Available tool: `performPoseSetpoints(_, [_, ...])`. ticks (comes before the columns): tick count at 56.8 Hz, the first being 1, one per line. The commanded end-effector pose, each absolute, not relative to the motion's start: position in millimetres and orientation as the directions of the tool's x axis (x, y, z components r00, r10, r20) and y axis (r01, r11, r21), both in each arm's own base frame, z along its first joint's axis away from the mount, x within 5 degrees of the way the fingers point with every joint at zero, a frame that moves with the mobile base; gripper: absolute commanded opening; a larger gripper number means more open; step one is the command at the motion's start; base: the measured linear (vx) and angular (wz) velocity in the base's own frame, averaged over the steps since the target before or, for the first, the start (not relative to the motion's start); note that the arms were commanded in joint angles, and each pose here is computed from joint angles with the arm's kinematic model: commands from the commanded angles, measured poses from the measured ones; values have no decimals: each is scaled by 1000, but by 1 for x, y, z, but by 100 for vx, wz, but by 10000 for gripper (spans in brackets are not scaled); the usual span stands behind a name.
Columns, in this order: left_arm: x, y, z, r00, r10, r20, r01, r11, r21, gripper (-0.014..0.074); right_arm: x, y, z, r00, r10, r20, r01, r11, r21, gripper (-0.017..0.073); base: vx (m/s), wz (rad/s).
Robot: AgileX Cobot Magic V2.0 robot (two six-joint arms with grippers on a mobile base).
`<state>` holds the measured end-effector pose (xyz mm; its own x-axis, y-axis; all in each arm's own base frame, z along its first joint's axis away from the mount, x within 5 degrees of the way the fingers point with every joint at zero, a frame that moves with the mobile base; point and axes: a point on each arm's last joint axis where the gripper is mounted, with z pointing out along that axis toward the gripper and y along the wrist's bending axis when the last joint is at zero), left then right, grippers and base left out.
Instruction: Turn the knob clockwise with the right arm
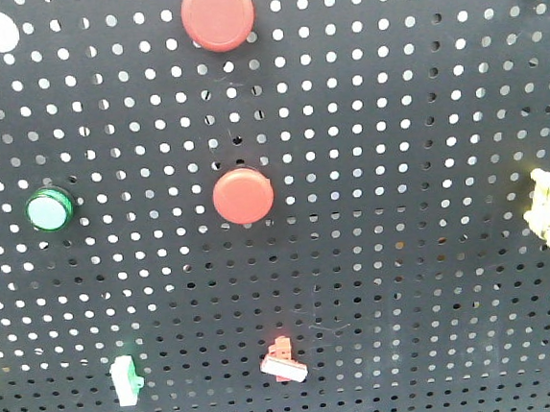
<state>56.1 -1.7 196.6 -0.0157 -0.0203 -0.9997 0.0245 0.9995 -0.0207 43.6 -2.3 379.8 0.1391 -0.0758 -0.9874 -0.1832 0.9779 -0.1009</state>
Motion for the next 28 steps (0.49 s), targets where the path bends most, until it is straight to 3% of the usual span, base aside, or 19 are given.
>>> performPoseSetpoints(1, [56, -1, 201, 68, -31, -997, 27, 999, -29, -6, 47, 8, 385, 306, -162, -938, -213, 949, -234, -8, 0, 0])
performPoseSetpoints(7, [56, -1, 201, 68, -31, -997, 27, 999, -29, -6, 50, 15, 377, 352, -184, -918, -242, 929, -279, -7, 0, 0])
performPoseSetpoints(28, [56, -1, 201, 68, -31, -997, 27, 999, -29, -6, 54, 18, 367, 337, -191, -922, -257, 923, -285, -6, 0, 0])
